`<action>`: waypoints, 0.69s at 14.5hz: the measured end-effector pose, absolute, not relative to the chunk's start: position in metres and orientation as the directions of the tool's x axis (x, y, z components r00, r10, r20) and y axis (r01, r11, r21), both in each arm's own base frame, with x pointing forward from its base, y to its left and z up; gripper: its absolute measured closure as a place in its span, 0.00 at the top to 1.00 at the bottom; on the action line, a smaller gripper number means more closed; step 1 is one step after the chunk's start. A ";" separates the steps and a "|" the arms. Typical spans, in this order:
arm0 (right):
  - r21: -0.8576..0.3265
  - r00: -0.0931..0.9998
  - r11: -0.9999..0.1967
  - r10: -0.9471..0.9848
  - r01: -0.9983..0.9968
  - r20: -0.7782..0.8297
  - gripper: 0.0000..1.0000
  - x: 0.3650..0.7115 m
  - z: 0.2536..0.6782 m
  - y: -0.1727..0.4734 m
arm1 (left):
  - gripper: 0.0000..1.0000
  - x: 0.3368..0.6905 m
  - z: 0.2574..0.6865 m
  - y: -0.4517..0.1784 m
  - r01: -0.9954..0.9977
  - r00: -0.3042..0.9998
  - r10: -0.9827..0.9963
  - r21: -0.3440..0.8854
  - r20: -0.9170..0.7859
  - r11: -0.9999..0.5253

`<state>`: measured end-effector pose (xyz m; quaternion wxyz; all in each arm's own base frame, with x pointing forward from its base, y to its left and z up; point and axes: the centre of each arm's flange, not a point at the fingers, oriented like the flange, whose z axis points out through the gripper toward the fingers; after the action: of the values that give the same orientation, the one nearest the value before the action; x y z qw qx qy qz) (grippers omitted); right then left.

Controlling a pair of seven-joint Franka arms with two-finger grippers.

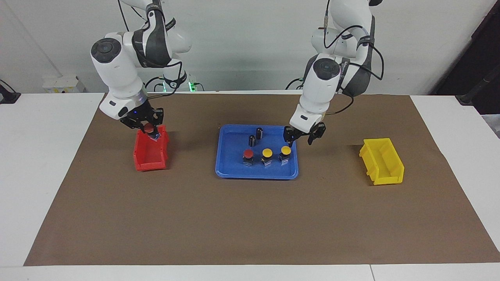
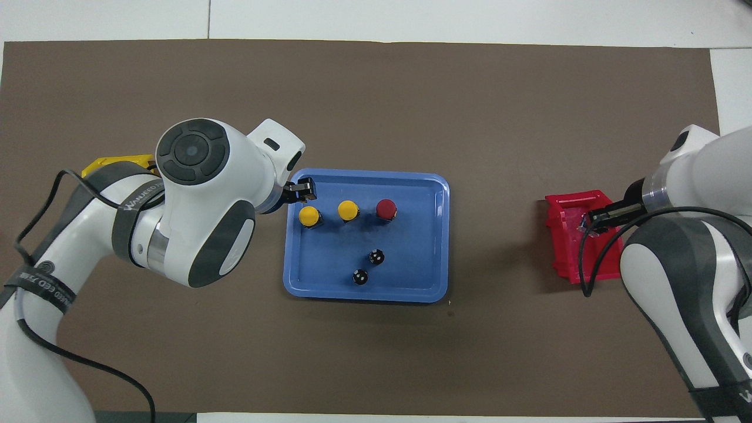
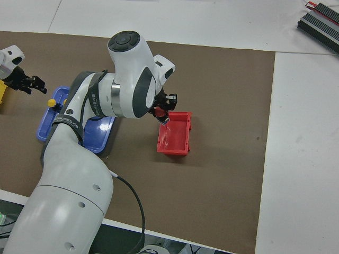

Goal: Sort red and yellow buttons by color

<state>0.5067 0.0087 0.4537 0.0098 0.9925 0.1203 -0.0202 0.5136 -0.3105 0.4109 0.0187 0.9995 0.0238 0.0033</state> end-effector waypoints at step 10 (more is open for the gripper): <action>0.038 0.948 -0.948 0.317 0.316 0.018 0.41 0.476 0.397 -0.015 | 0.78 0.491 0.366 -0.334 0.042 0.999 0.043 0.064 0.000 -0.997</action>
<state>0.4760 -0.0148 0.3973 0.0175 0.9869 0.1602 0.0118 0.4914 -0.3341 0.3659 0.0318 0.9993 0.0213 0.0009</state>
